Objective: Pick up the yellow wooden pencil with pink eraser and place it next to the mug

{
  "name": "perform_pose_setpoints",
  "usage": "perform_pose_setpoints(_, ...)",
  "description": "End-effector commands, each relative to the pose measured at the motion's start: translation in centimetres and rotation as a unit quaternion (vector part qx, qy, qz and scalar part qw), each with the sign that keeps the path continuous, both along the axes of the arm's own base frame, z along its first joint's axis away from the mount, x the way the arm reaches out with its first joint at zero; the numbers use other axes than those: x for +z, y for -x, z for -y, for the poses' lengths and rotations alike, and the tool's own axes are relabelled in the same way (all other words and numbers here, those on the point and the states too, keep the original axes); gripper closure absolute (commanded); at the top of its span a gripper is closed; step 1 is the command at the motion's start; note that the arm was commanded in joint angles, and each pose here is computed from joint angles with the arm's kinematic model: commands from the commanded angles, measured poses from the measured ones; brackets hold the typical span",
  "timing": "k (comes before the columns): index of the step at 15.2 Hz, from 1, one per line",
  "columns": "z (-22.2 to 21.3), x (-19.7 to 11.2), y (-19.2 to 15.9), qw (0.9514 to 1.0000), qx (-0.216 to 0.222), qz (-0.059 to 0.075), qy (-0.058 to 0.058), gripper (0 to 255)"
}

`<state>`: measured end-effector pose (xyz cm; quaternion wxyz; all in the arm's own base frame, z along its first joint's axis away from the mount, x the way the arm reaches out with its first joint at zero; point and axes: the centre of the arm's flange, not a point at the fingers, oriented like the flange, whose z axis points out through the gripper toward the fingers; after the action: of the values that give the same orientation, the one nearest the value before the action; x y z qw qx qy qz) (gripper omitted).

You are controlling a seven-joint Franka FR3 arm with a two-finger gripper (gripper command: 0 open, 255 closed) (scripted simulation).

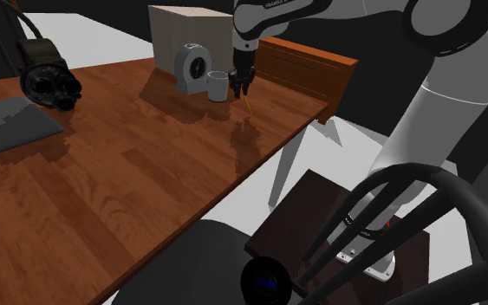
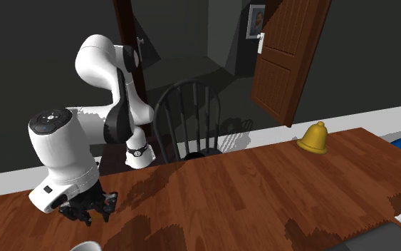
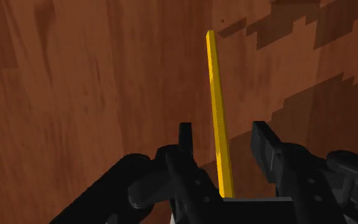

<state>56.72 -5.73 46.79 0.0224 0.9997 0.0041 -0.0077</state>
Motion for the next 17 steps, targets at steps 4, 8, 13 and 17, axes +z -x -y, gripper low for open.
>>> perform_pose_setpoints(4,1.6,-4.0,-1.1,0.9992,-0.002,-0.040,-0.006,0)
perform_pose_setpoints(8,-0.3,-0.8,-0.8,0.9992,-0.001,-0.040,-0.005,0)
perform_pose_setpoints(13,-0.4,0.3,-0.9,0.9992,-0.001,-0.040,-0.005,0)
perform_pose_setpoints(17,-0.4,0.3,-0.9,0.9992,-0.001,-0.040,-0.005,0)
